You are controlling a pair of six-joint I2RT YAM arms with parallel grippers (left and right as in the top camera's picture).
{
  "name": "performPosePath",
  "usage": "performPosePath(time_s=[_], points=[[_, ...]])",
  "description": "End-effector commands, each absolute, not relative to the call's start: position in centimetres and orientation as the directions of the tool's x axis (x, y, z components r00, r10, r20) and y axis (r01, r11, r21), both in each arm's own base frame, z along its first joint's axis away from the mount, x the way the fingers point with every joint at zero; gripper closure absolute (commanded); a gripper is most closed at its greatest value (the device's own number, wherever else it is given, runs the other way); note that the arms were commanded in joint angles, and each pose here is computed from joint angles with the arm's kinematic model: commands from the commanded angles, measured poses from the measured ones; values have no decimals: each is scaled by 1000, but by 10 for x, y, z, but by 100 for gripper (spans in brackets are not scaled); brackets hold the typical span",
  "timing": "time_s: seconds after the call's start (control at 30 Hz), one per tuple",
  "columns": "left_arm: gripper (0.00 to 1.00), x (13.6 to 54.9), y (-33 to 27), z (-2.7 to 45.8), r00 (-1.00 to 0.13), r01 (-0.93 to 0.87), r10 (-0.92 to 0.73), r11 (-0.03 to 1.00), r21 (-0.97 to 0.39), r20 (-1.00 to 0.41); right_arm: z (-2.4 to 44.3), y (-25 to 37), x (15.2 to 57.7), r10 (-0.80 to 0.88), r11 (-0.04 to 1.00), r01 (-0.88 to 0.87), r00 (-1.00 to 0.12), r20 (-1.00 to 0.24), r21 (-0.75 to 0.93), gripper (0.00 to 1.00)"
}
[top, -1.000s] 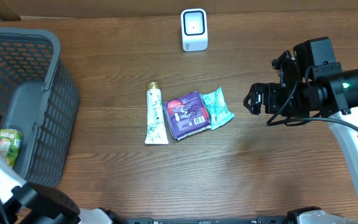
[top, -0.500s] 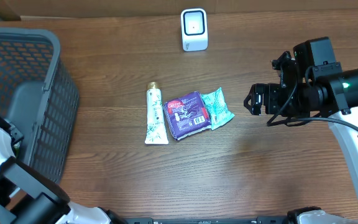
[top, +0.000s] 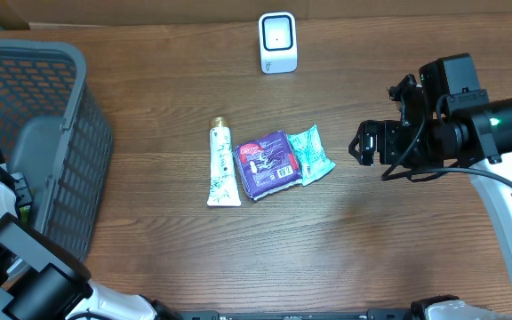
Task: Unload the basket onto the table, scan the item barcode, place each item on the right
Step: 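Reach into basket and grasp the green drink pouch with left gripper, then place the green pouch left of the white tube and release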
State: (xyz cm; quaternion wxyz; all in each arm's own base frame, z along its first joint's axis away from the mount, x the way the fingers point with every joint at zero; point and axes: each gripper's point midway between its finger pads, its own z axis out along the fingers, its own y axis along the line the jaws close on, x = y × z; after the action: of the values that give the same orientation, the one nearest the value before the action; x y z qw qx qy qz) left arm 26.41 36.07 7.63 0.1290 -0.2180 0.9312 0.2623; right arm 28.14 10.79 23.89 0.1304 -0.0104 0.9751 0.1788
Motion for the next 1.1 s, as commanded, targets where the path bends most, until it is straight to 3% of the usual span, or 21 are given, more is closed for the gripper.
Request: performPosePath(time_s=[0.0,0.07,0.3,0.5,0.57,0.6,0.63,0.83,0.93,1.07], points=[[28,269,343,46,-896,-419,-319,839,348,-309,247,108,284,19,937,-84,-957,-290,339,0],[0,267,338,42,-900,-413,-324,848,333,-292,247,108,284,19,937,-84,-957,-289,339,0],[3,272,326,27,-904,-394,-321,882,257,-283,247,108,284,22,937,-81,-957,-289,340,0],[28,266,306,0,-919,-371,-335,913,170,-206,247,108,286,23,936,-83,-955,-295,341,0],[53,267,305,-2,-917,-376,-341,913,158,-207,248,108,286,23,936,-84,-954,-297,341,0],[87,268,306,0,-916,-376,-340,912,163,-214,248,108,287,23,936,-84,-954,-299,341,0],[96,270,308,2,-915,-378,-339,911,165,-220,248,108,287,23,936,-85,-954,-300,341,0],[96,291,328,40,-806,-562,-505,817,129,-309,248,108,288,23,936,-86,-953,-303,342,0],[96,325,338,97,-695,-660,-596,751,29,-403,250,109,292,24,934,-93,-946,-322,344,0],[96,374,320,191,-656,-580,-554,805,-128,-512,252,110,296,26,933,-100,-940,-341,345,0]])
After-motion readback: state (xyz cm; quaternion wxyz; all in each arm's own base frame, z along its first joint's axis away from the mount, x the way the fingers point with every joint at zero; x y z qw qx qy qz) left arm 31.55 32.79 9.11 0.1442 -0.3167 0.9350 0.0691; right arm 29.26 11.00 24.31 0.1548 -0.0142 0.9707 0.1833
